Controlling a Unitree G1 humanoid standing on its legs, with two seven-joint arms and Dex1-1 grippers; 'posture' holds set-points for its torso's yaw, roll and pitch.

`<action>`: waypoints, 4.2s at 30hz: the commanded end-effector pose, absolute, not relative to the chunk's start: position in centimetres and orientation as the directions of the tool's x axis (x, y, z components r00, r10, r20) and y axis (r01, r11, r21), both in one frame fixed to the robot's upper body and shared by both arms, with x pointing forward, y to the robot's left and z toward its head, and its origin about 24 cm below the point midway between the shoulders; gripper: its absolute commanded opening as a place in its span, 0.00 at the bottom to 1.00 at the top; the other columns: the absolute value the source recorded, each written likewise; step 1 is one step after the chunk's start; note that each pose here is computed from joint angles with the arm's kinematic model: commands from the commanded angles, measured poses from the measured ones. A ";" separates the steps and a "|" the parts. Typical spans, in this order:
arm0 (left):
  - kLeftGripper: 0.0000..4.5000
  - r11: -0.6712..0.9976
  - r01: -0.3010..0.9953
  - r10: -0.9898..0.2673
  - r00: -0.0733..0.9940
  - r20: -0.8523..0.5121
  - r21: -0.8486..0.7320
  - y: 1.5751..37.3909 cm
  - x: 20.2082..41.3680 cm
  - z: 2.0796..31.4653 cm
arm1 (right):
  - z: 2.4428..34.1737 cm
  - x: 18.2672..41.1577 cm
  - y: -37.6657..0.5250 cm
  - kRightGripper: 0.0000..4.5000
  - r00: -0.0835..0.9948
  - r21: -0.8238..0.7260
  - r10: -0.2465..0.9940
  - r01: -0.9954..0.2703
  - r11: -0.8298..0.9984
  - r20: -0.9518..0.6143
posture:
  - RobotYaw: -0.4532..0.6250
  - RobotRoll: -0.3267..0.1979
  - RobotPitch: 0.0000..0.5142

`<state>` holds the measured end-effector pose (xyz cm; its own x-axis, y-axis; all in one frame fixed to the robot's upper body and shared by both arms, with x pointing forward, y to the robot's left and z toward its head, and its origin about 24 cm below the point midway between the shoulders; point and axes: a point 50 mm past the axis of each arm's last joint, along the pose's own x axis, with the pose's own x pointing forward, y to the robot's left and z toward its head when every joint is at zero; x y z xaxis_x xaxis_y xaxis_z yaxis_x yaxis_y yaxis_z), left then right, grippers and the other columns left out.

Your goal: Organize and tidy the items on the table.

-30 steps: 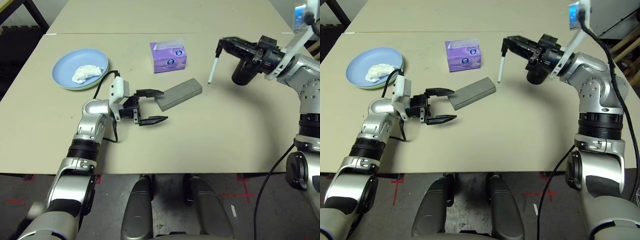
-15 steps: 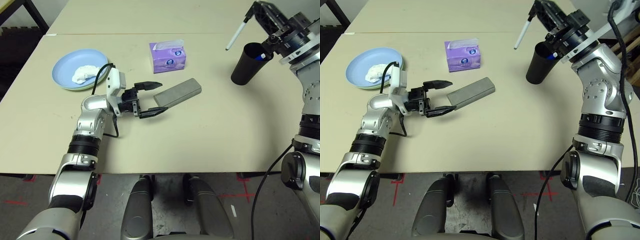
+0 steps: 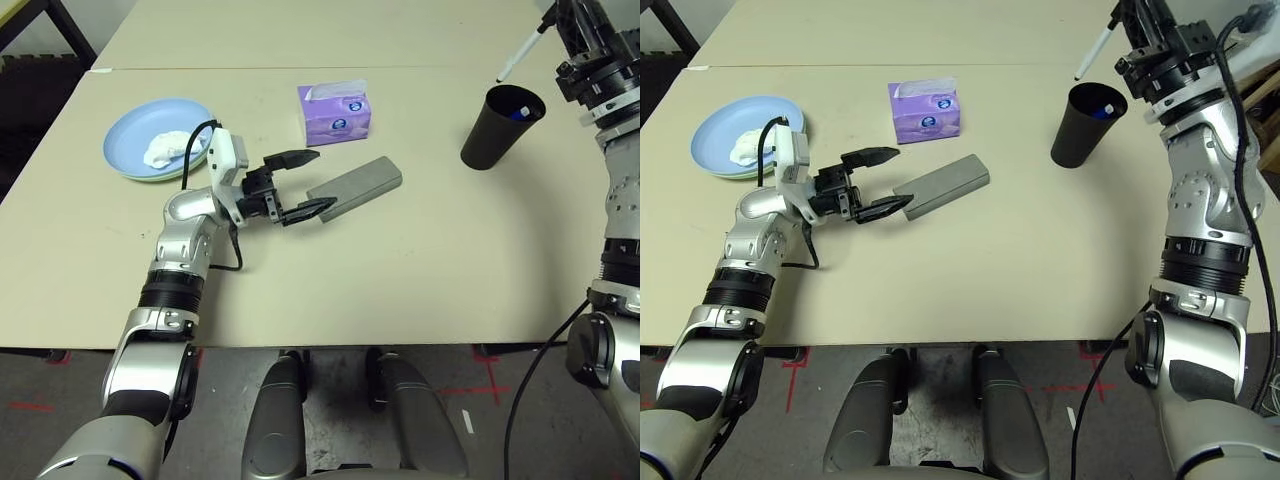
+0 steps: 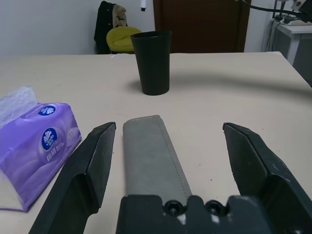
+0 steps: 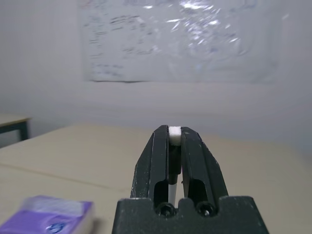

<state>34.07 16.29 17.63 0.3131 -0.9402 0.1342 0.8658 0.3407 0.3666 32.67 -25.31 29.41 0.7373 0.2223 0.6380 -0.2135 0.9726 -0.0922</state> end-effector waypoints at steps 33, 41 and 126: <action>1.00 0.360 0.855 -0.933 0.332 0.140 0.374 16.6 33.6 17.4 | 24.9 33.0 -25.1 0.99 0.888 -0.067 0.051 -0.023 0.997 0.456 | 0.49 0.62 0.36; 1.00 0.509 0.783 -0.860 0.450 0.240 0.358 17.3 33.6 18.2 | 23.2 32.4 -23.7 0.99 0.862 -0.023 0.171 -0.182 0.983 0.478 | 0.50 0.62 0.36; 1.00 0.994 -0.096 0.079 0.949 0.305 0.043 28.4 29.9 14.2 | 14.3 31.8 -25.3 0.99 0.943 0.033 -0.018 0.007 0.999 0.333 | 0.54 0.62 0.33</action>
<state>30.09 28.33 14.17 0.9523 0.0674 0.2975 -0.0837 0.9956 0.0426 31.75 -25.24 14.60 0.9380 -0.0203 0.3460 0.0087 0.9994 0.0349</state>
